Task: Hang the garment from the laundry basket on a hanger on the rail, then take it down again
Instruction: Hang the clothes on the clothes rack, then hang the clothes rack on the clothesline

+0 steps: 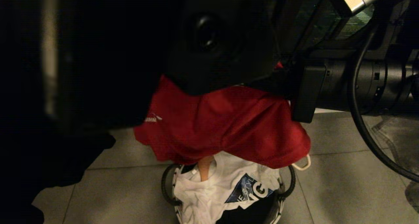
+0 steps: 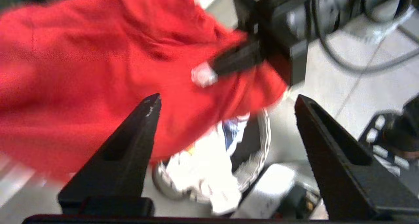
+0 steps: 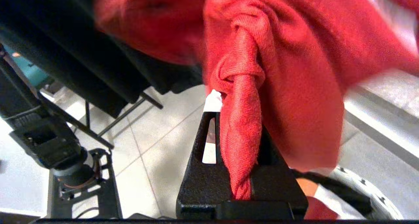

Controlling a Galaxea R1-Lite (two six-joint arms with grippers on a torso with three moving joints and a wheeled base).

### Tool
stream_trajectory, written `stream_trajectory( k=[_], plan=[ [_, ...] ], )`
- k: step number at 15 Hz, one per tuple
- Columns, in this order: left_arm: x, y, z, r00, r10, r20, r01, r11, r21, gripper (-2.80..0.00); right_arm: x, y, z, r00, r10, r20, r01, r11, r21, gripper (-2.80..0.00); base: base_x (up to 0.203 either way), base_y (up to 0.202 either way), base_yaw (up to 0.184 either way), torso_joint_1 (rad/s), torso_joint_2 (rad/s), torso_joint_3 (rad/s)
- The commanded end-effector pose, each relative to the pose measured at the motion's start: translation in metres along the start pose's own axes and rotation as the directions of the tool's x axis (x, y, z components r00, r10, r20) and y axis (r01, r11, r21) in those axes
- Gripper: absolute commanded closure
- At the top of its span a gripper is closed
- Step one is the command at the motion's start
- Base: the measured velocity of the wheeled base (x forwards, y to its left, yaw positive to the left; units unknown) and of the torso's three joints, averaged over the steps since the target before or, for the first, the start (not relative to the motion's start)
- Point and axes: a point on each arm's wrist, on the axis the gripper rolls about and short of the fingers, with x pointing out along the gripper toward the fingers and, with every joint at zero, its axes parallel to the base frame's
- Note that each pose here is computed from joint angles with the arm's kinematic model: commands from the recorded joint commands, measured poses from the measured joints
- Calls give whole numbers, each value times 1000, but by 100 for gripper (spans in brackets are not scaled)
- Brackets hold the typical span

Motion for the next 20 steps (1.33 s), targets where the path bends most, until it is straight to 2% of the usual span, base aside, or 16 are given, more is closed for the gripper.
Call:
stream_trajectory(
  k=[1,3,7,8,11,14,16,17,18,20],
  plan=[
    [-5,3,-3,1000,5,-24,-5,1000,4,-280,-2,-2,-2,1000,-6,-14,6,1000,6,0,0,0,0,0,0,0],
    [-7,5,-7,999,12,-53,-13,1000,-13,-280,-3,-3,-5,1000,-11,-24,12,1000,12,0,0,0,0,0,0,0],
    [-20,17,-6,999,30,-23,-31,998,-57,-280,-13,1,-1,1000,-15,-8,15,1000,6,0,0,0,0,0,0,0],
    [-24,21,-7,999,40,-18,-41,997,-62,0,-13,1,-1,1000,-15,-5,15,1000,5,0,0,0,0,0,0,0],
    [-41,37,-11,996,85,-5,-85,993,-85,0,-14,2,-2,1000,-16,-7,16,1000,4,0,0,0,0,0,0,0],
    [-51,57,-31,979,199,-54,-204,973,-112,0,-16,1,-2,998,-65,-2,65,998,1,0,0,0,0,0,0,0],
    [-53,68,-46,951,294,-92,-306,936,-173,0,-20,2,3,993,-119,16,119,993,-6,0,0,0,0,0,0,0],
    [-51,72,-48,938,338,-74,-346,911,-223,0,-24,3,7,988,-149,33,149,989,-11,0,0,0,0,0,0,0],
    [-50,77,-49,926,378,-25,-369,886,-280,0,-30,5,13,984,-170,54,171,985,-17,0,0,0,0,0,0,0],
    [-58,82,-57,912,406,57,-364,865,-346,0,-40,9,22,978,-186,90,189,982,-26,0,0,0,0,0,0,0]
  ],
)
